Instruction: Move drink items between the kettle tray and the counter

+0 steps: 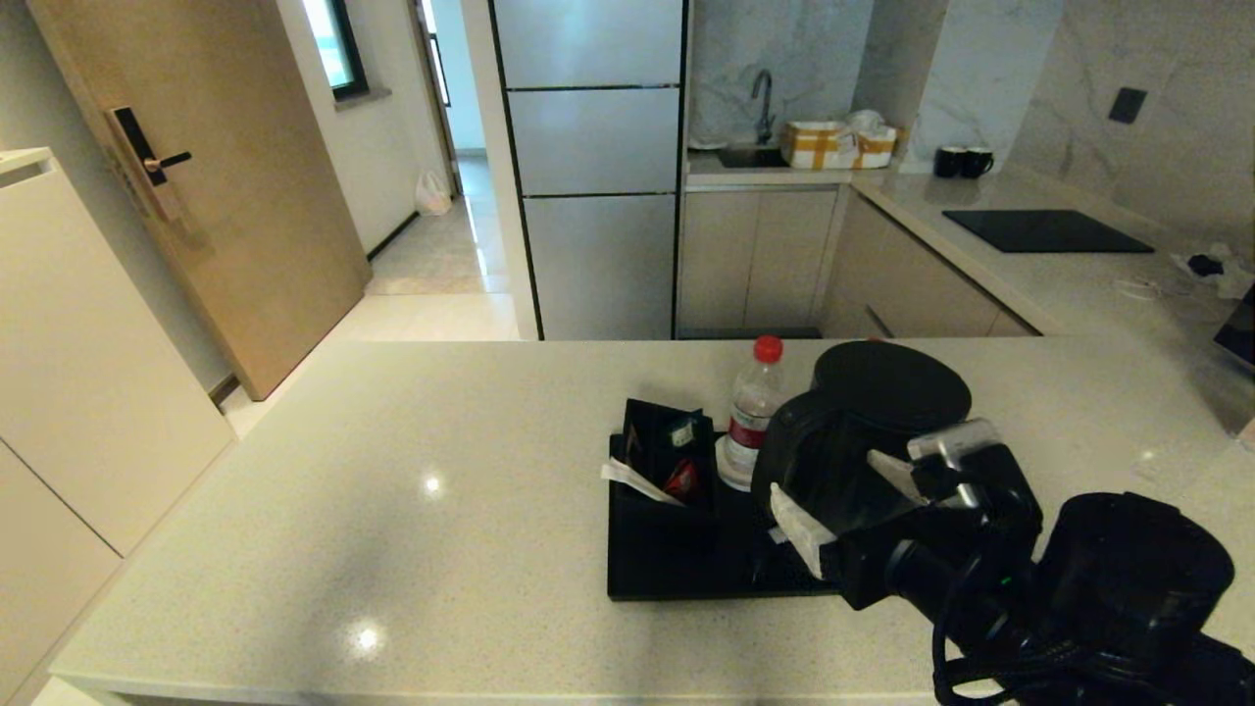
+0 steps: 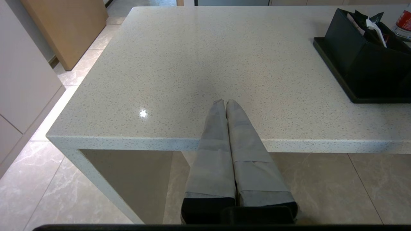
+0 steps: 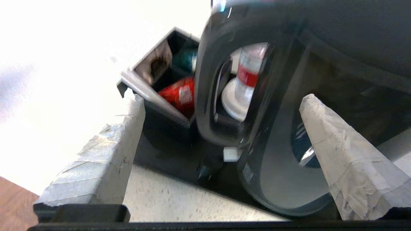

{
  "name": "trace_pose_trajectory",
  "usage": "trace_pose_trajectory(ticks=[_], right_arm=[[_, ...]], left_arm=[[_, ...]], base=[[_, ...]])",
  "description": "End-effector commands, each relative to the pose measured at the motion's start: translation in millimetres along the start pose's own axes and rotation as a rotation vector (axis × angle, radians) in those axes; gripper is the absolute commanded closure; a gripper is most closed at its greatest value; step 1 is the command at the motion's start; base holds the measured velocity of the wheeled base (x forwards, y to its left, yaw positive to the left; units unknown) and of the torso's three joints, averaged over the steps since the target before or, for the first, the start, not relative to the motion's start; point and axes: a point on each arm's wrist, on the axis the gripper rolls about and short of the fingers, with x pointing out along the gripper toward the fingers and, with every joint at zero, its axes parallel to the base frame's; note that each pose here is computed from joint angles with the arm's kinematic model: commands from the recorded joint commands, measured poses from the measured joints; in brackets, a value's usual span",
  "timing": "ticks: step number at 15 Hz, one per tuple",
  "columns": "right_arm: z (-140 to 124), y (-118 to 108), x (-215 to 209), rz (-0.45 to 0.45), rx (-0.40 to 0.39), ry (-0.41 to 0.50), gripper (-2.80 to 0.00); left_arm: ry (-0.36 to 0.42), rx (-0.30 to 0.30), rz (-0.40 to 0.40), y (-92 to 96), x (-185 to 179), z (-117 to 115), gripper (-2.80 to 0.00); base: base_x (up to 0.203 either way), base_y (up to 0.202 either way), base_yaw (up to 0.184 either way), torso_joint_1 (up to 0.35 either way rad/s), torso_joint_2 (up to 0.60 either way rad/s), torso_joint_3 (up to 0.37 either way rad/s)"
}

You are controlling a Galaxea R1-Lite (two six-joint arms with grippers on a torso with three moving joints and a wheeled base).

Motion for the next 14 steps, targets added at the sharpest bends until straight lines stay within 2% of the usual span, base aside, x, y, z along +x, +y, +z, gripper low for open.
trace_pose_trajectory(ticks=[1,4,6,7,9,12,14], right_arm=[[21.1,-5.3,-12.1,-0.004,0.022,-0.062,0.0],[34.3,-4.8,-22.4,0.015,0.021,-0.062,0.0],[42.2,-5.6,-21.2,-0.008,0.028,-0.085,0.0],[49.8,-8.7,-20.8,-0.056,0.037,-0.106,0.0],[66.0,-16.1,-23.1,-0.226,0.054,-0.116,0.0],[87.2,-30.4,-46.4,-0.285,0.023,-0.105,0.0],[103.9,-42.8,-73.9,-0.365,0.014,-0.097,0.0]], left_arm=[[0.001,0.0,0.0,0.0,0.0,0.0,0.0],[0.002,0.0,0.001,0.0,0.0,-0.1,0.0],[0.001,0.0,0.0,0.0,0.0,0.0,0.0],[0.001,0.0,0.0,0.0,0.0,0.0,0.0],[0.001,0.0,0.0,0.0,0.0,0.0,0.0],[0.001,0.0,0.0,0.0,0.0,0.0,0.0],[0.001,0.0,0.0,0.0,0.0,0.0,0.0]], base=[[0.0,0.0,0.0,0.0,0.0,0.0],[0.0,0.0,0.0,0.0,0.0,0.0],[0.0,0.0,0.0,0.0,0.0,0.0],[0.0,0.0,0.0,0.0,0.0,0.0],[0.0,0.0,0.0,0.0,0.0,0.0],[0.0,0.0,0.0,0.0,0.0,0.0],[0.0,0.0,0.0,0.0,0.0,0.0]])
